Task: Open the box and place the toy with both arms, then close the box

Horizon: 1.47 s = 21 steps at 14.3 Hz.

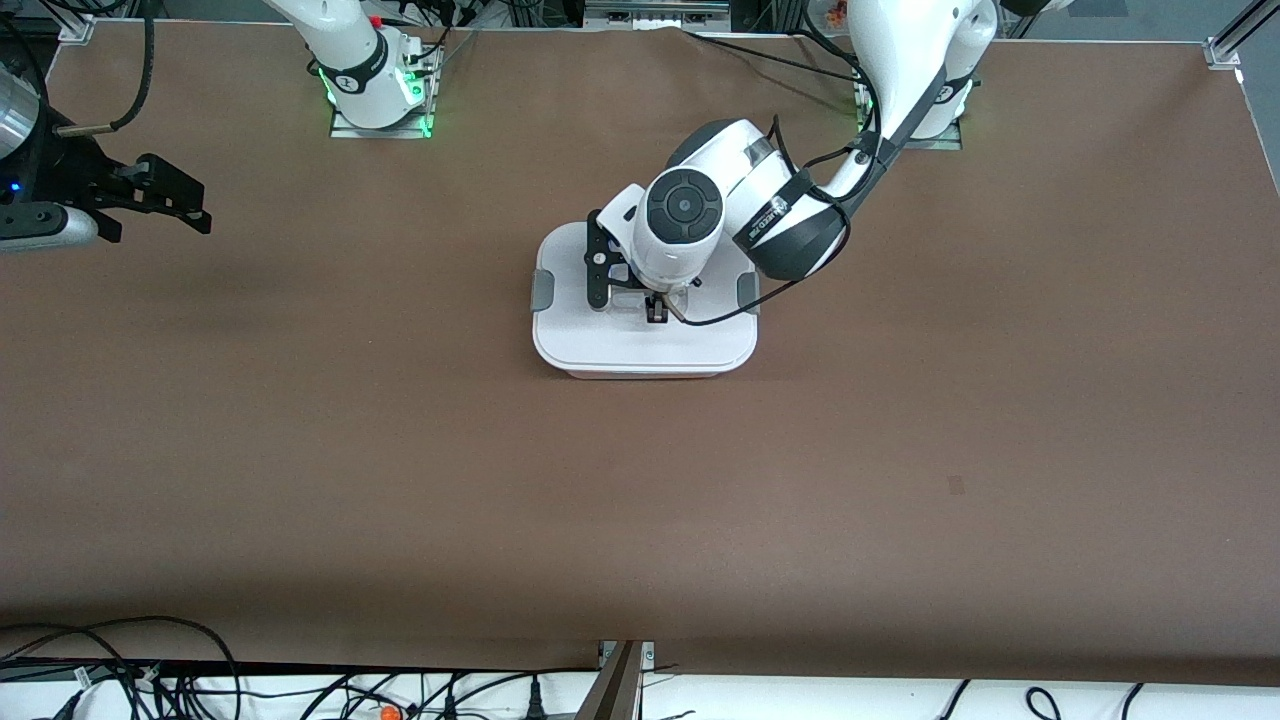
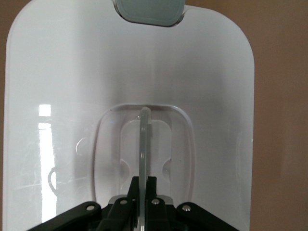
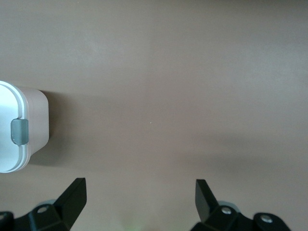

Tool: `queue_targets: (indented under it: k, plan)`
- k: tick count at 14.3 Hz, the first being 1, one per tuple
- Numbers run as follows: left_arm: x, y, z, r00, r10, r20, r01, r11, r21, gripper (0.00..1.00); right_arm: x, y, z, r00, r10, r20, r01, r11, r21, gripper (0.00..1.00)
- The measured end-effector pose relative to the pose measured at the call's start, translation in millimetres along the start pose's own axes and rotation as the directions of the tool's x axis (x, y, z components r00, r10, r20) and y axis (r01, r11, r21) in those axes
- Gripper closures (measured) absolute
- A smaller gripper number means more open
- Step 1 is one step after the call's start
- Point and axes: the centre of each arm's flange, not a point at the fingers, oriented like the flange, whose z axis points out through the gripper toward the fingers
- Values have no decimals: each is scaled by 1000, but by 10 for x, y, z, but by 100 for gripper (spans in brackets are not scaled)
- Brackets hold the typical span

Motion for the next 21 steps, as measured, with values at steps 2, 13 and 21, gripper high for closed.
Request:
queue_targets:
  k: [2,13,21]
  plan:
    - [5,6,8,1000,1,1,-1,1000,-2,93,3,7,24,1000,1,10,-1,1000,-1,0]
    - [11,-1,58,1000,-4,5,4,1000,-7,70,0,116,23,1000,21,10,-21,1000,-2,0]
    - [-857,85,-1392,987,-121,110,122,992,-4,0,2,108,15,1000,19,8,-19,1000,-3,0]
